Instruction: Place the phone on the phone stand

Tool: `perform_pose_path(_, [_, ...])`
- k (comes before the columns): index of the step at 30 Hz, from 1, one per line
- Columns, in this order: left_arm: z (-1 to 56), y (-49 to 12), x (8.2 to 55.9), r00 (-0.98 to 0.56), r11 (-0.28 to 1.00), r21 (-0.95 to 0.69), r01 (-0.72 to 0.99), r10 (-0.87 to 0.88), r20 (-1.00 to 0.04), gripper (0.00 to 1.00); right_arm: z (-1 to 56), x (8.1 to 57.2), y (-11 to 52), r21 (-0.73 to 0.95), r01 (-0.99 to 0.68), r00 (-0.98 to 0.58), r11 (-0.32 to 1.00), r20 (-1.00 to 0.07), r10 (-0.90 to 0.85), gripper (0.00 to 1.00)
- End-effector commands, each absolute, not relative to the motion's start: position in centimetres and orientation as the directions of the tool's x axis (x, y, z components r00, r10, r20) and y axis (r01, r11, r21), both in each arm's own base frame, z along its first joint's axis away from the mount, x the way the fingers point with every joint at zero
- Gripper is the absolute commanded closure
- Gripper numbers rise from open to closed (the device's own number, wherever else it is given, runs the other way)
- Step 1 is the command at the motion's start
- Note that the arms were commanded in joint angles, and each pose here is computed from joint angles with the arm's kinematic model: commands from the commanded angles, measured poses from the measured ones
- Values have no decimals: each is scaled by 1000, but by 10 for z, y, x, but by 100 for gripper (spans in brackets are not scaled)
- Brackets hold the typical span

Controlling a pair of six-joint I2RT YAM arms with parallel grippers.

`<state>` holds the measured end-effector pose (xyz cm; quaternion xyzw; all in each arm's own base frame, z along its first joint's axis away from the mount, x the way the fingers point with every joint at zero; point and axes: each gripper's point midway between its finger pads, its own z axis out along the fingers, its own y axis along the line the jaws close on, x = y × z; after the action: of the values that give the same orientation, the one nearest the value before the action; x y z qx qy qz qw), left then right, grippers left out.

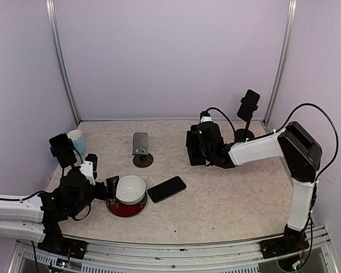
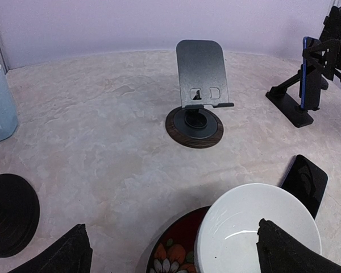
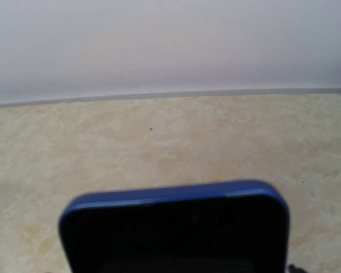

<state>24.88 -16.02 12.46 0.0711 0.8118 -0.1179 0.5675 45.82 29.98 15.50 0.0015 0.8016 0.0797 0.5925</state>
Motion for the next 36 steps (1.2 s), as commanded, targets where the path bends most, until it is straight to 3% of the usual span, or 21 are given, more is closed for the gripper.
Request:
perform_pose_path(1, [135,-162,253,-325,960,-122,251,-35,-945,1,158,460,305,143,-117,-310,983,-945,101,12])
perform_pose_path(16, [134,-164,253,-329,960,-117,256,-28,-944,1,157,457,304,140,-122,-317,983,-944,95,1])
perform_pose_path(36, [130,-166,255,-341,961,-107,255,-14,-940,1,144,456,304,133,-119,-338,984,-937,85,0])
